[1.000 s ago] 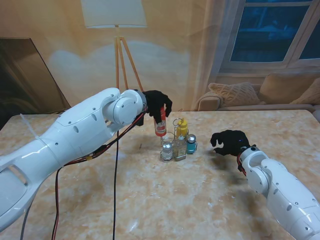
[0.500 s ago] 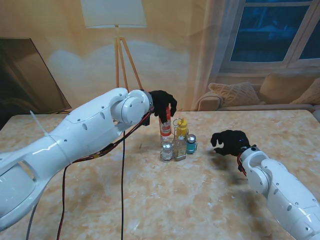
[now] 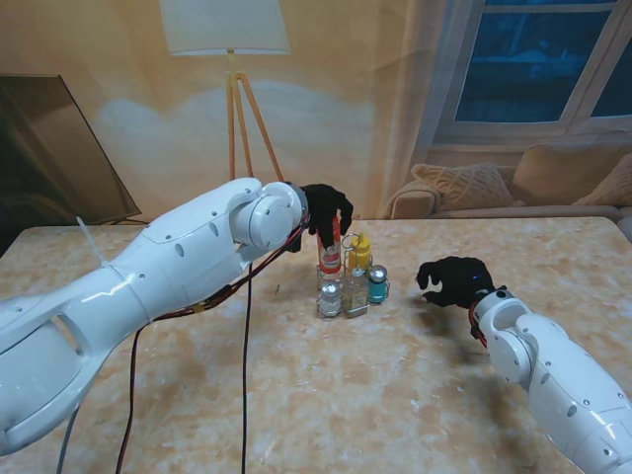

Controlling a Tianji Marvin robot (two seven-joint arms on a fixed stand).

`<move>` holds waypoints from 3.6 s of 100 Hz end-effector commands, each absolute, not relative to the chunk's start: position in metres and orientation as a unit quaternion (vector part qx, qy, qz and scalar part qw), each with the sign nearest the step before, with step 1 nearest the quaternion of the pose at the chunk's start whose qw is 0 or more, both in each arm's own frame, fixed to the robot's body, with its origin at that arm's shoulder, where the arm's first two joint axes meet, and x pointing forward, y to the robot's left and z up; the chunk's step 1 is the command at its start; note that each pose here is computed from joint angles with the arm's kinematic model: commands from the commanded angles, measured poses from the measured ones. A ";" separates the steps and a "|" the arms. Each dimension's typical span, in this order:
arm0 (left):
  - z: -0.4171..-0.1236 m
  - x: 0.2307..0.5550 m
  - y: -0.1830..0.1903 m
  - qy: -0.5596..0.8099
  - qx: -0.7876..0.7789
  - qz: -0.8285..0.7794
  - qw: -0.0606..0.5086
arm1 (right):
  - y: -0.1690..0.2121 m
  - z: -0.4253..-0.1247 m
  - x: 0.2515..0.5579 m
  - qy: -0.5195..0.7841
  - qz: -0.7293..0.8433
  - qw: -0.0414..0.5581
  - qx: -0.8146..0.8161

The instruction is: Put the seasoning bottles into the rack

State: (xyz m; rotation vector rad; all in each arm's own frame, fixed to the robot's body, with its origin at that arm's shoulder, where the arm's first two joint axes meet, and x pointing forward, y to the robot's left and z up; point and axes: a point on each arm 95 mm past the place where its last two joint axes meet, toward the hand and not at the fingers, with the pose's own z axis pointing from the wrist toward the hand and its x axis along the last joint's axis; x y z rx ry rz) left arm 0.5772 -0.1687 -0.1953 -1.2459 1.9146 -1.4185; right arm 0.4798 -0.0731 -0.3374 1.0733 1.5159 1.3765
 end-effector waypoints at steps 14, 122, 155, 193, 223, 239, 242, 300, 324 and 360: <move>-0.198 0.577 -0.177 0.697 -0.453 -0.511 0.220 | -0.070 -0.342 0.476 0.607 0.542 0.395 0.427; -0.232 0.578 -0.186 0.706 -0.459 -0.492 0.220 | -0.071 -0.342 0.476 0.606 0.542 0.397 0.426; -0.246 0.578 -0.187 0.707 -0.464 -0.485 0.223 | -0.071 -0.342 0.476 0.605 0.543 0.397 0.426; -0.258 0.578 -0.187 0.704 -0.474 -0.480 0.221 | -0.071 -0.343 0.476 0.605 0.543 0.397 0.426; -0.259 0.578 -0.186 0.706 -0.472 -0.479 0.221 | -0.070 -0.343 0.476 0.606 0.542 0.397 0.426; -0.259 0.578 -0.186 0.707 -0.470 -0.478 0.224 | -0.070 -0.343 0.476 0.606 0.542 0.397 0.426; -0.259 0.578 -0.185 0.708 -0.469 -0.478 0.224 | -0.070 -0.343 0.476 0.606 0.542 0.397 0.426; -0.257 0.578 -0.180 0.717 -0.453 -0.482 0.221 | -0.070 -0.343 0.476 0.606 0.542 0.397 0.425; -0.254 0.577 -0.178 0.718 -0.452 -0.483 0.218 | -0.071 -0.343 0.476 0.606 0.542 0.398 0.425; -0.238 0.572 -0.168 0.726 -0.439 -0.488 0.205 | -0.071 -0.343 0.476 0.605 0.542 0.399 0.425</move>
